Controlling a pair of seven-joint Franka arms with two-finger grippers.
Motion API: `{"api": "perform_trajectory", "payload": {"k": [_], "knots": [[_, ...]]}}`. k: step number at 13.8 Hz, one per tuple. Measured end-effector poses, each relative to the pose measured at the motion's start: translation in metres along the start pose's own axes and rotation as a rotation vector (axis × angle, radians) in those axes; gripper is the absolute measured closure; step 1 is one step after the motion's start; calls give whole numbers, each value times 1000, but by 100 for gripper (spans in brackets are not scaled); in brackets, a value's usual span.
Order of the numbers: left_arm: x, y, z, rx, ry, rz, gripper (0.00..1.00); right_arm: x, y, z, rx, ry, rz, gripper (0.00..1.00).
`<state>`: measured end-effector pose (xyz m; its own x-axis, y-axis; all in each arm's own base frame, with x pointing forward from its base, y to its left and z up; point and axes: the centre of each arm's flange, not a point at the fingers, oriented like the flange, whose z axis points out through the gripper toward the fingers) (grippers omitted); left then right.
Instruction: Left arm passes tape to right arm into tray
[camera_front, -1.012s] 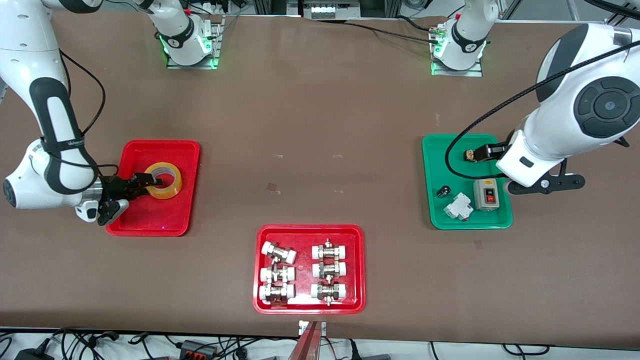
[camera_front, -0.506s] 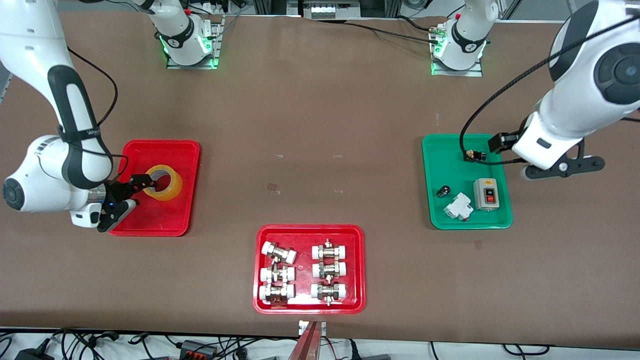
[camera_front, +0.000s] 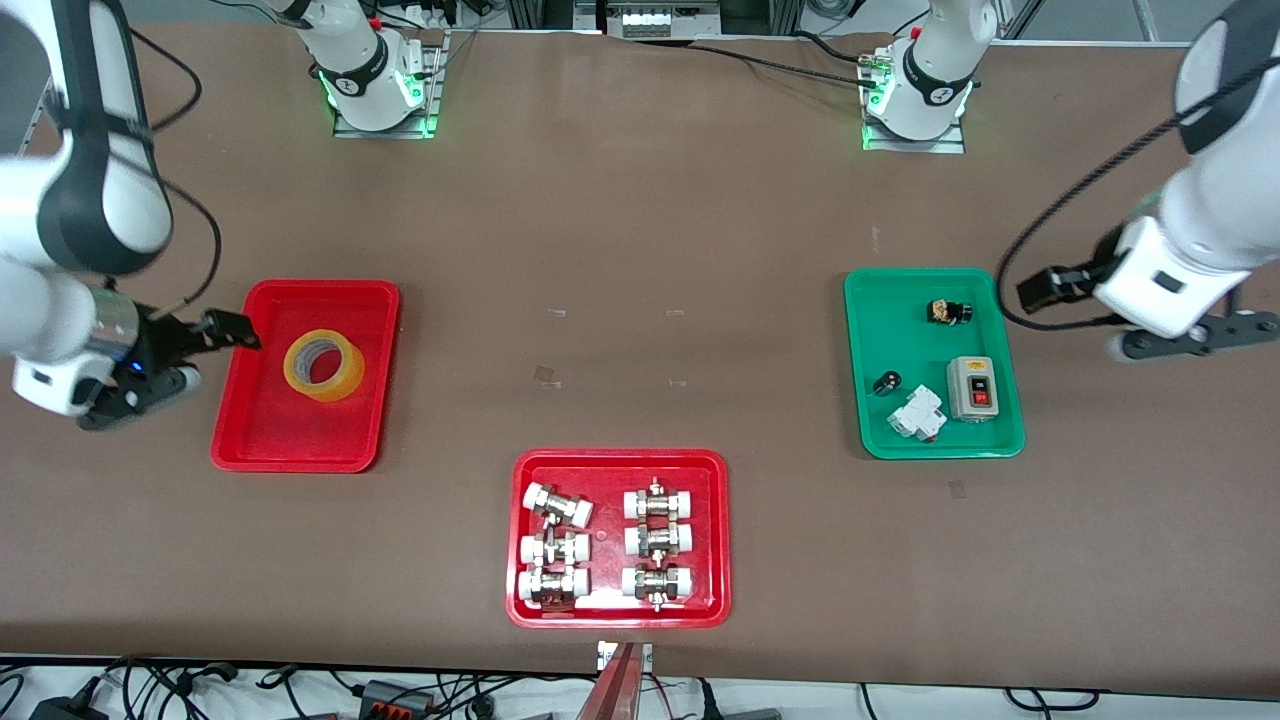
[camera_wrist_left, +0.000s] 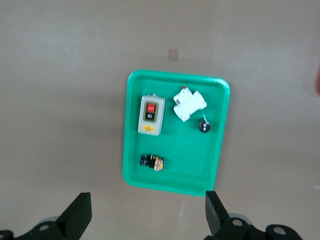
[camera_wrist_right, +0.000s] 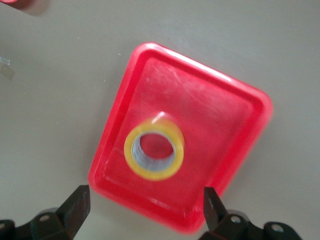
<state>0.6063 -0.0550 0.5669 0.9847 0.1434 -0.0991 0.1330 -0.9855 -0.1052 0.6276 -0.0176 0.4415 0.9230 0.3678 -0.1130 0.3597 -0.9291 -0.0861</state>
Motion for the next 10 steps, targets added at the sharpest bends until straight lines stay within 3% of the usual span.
{"api": "perform_trajectory", "payload": {"k": [5, 7, 10], "knots": [[-36, 7, -26, -1, -3, 58, 0, -39, -35, -83, -32, 3, 265, 0], [-46, 7, -25, -5, -12, 73, 0, -46, -40, -114, -42, 52, 361, 0], [-53, 0, -26, -6, -13, 87, 0, -71, -57, -162, -51, 128, 403, 0]]}}
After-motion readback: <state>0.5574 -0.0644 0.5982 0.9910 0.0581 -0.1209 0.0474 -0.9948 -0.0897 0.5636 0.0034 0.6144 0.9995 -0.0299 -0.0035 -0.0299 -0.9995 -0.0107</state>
